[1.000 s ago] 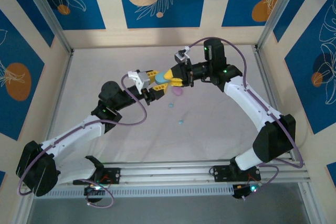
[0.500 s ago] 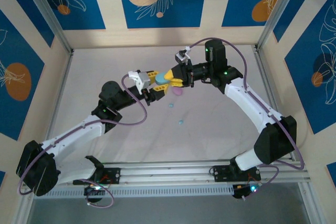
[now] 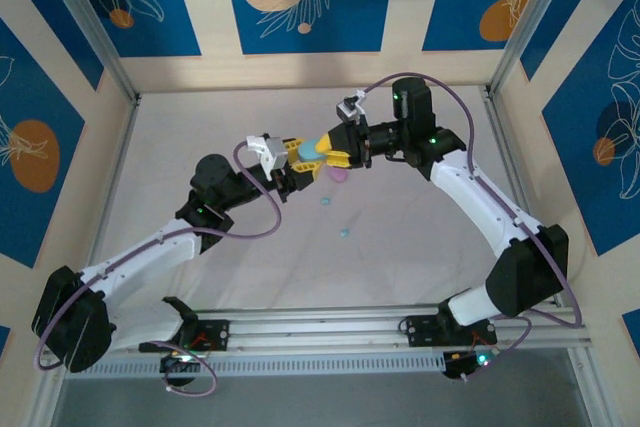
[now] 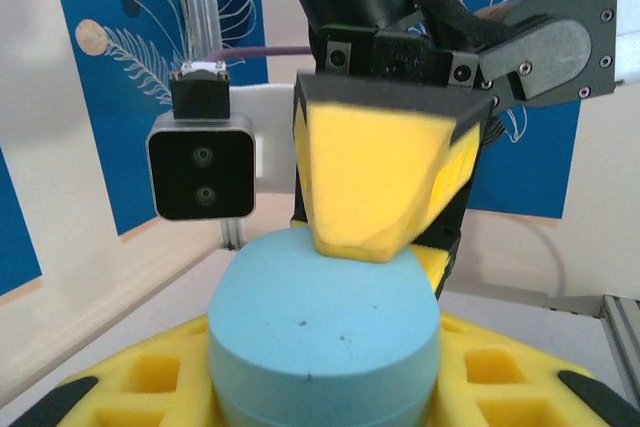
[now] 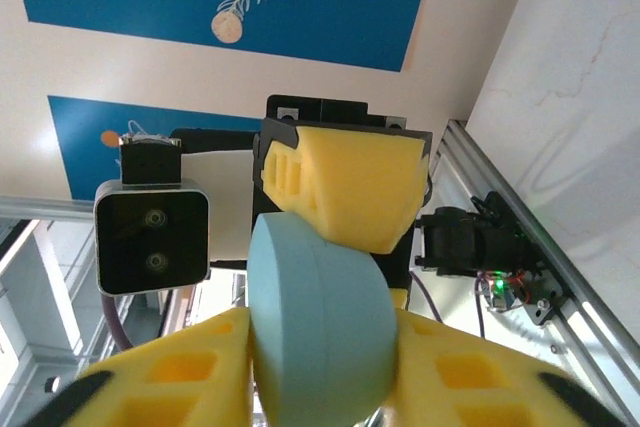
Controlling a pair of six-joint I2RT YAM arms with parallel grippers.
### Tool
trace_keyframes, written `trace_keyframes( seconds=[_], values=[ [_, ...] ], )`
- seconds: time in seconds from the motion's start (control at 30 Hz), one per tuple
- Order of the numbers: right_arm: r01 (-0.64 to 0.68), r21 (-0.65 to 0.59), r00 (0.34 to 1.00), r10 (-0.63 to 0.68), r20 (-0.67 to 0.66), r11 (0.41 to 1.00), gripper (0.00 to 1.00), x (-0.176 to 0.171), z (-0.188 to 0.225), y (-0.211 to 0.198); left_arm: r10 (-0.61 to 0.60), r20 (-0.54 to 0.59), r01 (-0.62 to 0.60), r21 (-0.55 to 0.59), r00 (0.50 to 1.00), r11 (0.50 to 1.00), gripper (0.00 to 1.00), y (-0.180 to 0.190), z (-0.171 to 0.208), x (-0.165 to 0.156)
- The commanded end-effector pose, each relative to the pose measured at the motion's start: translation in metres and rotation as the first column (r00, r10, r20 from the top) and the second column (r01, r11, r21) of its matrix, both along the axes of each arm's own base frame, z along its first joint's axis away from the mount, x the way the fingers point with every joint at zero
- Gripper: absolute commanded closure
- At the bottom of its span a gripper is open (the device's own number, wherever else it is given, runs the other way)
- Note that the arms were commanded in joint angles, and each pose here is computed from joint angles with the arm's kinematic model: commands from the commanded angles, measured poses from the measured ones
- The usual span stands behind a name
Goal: Insert the wireless bluetooth earbuds into the charging case
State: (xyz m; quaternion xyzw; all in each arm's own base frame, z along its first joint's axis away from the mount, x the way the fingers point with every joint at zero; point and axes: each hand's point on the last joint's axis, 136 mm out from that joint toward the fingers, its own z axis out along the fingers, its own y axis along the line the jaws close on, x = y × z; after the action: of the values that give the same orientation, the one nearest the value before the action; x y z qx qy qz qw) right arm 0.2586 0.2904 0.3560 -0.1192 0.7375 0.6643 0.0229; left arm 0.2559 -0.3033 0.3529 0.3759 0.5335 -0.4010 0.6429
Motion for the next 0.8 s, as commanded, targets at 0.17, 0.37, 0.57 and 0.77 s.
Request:
trace_keyframes(
  seconds=[0.17, 0.37, 0.57, 0.77],
  values=[
    [0.211, -0.027, 0.868, -0.175, 0.466, 0.977, 0.4, 0.011, 0.017, -0.028, -0.128, 0.016, 0.129, -0.041, 0.992, 0.991, 0.75, -0.009, 0.024, -0.021],
    [0.18, -0.015, 0.587, -0.095, 0.804, 0.983, 0.38, -0.012, 0.019, -0.03, -0.159, 0.002, 0.158, -0.055, 0.987, 0.986, 0.75, -0.01, 0.026, -0.025],
    [0.145, -0.072, 0.445, 0.0, 0.895, 0.987, 0.33, -0.029, 0.011, -0.023, -0.174, -0.006, 0.173, -0.064, 0.985, 0.983, 0.74, -0.011, 0.028, -0.026],
    [0.17, -0.11, 0.455, 0.021, 0.89, 0.979, 0.33, -0.024, 0.001, -0.021, -0.199, -0.007, 0.198, -0.073, 0.98, 0.977, 0.74, -0.012, 0.031, -0.03]
  ],
)
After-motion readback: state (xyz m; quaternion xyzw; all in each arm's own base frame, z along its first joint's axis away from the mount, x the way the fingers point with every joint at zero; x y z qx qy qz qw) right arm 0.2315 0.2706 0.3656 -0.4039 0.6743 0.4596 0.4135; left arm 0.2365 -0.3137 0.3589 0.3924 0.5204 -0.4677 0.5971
